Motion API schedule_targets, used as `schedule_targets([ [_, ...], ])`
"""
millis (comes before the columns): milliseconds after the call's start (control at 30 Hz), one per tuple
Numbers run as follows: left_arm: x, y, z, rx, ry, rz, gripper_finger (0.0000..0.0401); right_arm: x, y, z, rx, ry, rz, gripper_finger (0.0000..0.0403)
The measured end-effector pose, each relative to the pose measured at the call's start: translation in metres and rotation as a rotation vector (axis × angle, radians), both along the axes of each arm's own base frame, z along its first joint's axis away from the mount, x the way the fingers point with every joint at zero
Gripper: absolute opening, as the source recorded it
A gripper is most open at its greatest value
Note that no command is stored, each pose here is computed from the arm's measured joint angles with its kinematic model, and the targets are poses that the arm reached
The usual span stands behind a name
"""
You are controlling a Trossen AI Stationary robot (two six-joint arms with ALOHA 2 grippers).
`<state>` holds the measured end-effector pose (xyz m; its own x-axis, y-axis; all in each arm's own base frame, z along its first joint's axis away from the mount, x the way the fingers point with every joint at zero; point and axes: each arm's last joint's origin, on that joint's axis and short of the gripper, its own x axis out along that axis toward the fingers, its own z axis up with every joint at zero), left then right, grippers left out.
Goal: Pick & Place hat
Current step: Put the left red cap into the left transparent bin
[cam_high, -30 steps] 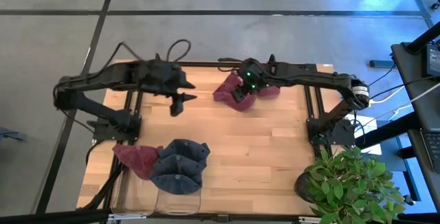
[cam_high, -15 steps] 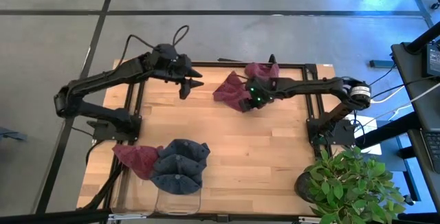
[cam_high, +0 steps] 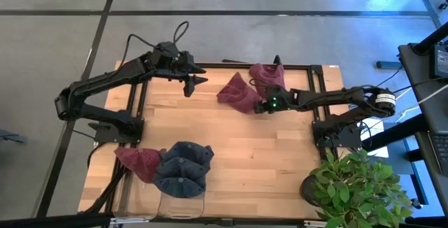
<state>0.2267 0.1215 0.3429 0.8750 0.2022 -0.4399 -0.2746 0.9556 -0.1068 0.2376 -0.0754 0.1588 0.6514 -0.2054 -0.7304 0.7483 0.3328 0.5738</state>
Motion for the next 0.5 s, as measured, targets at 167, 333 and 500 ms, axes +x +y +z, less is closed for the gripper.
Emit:
schedule_targets([
  [167,0.0007,0.0005,0.0016,0.011,-0.016,0.002,0.0173,-0.0008,0.0001,-0.0032,0.011,-0.055,-0.007,0.0209],
  [333,0.0006,0.0006,0.0015,0.013,-0.014,0.008,0.0175,-0.0019,-0.0008,-0.0042,0.005,-0.043,-0.062,0.0252],
  [500,0.0006,0.0006,0.0015,0.013,-0.013,0.008,0.0173,-0.0013,-0.001,-0.0098,0.018,-0.016,-0.081,0.0265],
])
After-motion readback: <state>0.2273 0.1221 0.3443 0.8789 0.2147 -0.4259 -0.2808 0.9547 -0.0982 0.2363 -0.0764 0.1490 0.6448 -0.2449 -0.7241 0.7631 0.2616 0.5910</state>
